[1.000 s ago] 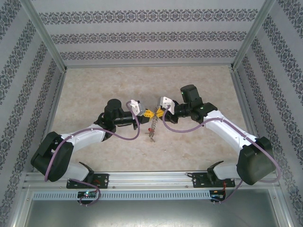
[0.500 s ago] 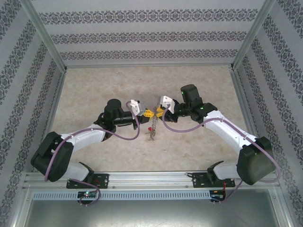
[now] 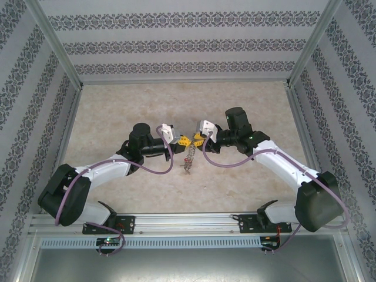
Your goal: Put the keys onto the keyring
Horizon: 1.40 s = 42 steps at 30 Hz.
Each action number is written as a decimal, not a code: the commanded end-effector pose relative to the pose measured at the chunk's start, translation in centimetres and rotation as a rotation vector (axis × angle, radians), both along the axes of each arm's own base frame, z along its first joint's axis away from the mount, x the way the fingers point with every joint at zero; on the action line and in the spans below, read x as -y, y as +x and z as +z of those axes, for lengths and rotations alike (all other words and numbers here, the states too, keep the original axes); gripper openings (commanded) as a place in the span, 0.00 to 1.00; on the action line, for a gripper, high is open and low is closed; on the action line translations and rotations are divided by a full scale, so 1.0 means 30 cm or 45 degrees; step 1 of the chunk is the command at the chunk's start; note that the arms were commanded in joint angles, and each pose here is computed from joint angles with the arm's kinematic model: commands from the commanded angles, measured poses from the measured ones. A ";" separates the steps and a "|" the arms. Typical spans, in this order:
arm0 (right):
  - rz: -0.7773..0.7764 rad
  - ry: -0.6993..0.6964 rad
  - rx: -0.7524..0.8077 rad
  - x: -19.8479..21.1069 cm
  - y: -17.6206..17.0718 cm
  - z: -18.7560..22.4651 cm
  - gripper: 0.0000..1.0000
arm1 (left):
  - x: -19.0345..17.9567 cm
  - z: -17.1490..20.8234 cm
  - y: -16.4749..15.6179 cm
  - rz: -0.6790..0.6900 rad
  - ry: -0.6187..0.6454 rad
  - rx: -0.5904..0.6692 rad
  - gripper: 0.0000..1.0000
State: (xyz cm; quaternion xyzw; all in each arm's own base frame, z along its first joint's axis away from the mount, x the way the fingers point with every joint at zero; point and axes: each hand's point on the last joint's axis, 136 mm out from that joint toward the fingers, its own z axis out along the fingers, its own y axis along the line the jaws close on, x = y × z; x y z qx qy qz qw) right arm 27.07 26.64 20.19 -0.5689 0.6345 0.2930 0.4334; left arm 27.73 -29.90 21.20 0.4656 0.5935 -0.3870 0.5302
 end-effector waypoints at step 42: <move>0.101 -0.013 0.071 -0.010 -0.037 0.056 0.00 | -0.001 0.015 -0.006 -0.001 0.051 0.051 0.13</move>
